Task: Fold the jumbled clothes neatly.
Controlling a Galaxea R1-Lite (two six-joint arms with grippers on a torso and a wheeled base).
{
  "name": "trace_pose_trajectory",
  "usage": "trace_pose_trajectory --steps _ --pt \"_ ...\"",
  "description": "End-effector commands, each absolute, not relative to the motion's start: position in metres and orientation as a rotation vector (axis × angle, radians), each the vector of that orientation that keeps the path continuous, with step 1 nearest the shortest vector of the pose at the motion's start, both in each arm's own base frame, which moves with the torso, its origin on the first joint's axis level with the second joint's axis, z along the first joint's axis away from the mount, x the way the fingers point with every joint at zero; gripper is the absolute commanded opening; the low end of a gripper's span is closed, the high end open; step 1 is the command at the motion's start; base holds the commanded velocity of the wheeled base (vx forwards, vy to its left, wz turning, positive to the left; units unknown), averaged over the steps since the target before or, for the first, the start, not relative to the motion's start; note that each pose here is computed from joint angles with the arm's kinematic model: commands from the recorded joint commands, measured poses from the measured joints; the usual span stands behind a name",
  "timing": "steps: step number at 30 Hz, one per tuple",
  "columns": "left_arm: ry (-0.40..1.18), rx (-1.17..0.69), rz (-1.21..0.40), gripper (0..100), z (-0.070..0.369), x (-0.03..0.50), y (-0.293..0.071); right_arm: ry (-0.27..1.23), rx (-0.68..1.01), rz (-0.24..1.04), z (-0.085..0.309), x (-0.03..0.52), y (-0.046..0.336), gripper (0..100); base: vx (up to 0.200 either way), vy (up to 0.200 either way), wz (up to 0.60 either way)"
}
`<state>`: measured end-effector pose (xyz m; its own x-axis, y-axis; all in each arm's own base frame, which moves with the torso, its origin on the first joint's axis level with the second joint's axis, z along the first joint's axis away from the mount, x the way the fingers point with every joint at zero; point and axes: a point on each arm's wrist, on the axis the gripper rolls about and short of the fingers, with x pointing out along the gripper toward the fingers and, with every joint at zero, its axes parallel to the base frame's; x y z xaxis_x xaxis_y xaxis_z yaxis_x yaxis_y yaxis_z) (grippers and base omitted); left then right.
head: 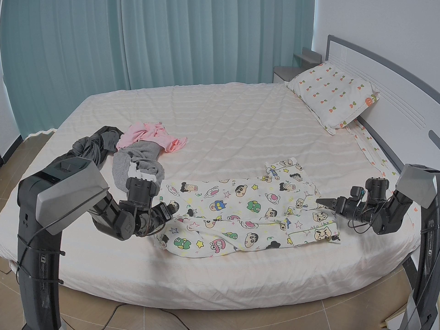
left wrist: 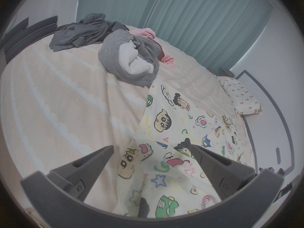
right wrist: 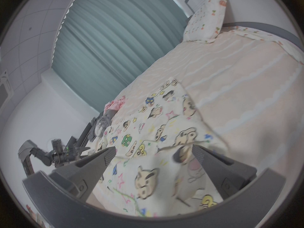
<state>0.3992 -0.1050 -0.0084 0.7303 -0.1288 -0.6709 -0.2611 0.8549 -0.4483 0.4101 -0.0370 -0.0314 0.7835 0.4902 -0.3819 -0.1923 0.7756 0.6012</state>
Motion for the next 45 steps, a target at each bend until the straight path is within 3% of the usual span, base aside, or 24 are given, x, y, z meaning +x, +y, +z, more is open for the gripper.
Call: trace_pose_trajectory --steps 1,7,13,17,23,31,45 --pt "0.723 -0.620 0.003 100 0.040 0.379 -0.084 0.472 0.645 0.284 0.005 0.401 -0.051 100 0.000 0.000 0.00" --pt "0.740 -0.783 -0.140 100 0.088 0.331 -0.065 0.386 0.812 0.206 0.060 0.352 -0.019 100 0.000 0.000 0.00" --pt "0.775 -1.010 -0.223 100 0.110 0.278 -0.060 0.443 0.977 0.237 0.082 0.287 0.013 100 0.000 0.000 0.00" --pt "0.812 -1.168 -0.263 100 0.104 0.251 -0.056 0.478 0.964 0.267 0.075 0.255 0.024 100 0.100 0.000 0.00" --pt "0.768 -1.178 -0.359 100 0.093 0.233 -0.053 0.468 0.950 0.330 0.065 0.237 0.034 100 0.200 0.000 0.00" --pt "0.839 -1.192 -0.342 100 0.057 0.245 -0.053 0.535 0.943 0.322 0.051 0.237 0.038 100 0.200 0.000 0.00" --pt "0.841 -1.241 -0.321 100 0.050 0.250 -0.051 0.594 0.954 0.259 0.029 0.246 0.034 100 0.000 0.000 0.00"
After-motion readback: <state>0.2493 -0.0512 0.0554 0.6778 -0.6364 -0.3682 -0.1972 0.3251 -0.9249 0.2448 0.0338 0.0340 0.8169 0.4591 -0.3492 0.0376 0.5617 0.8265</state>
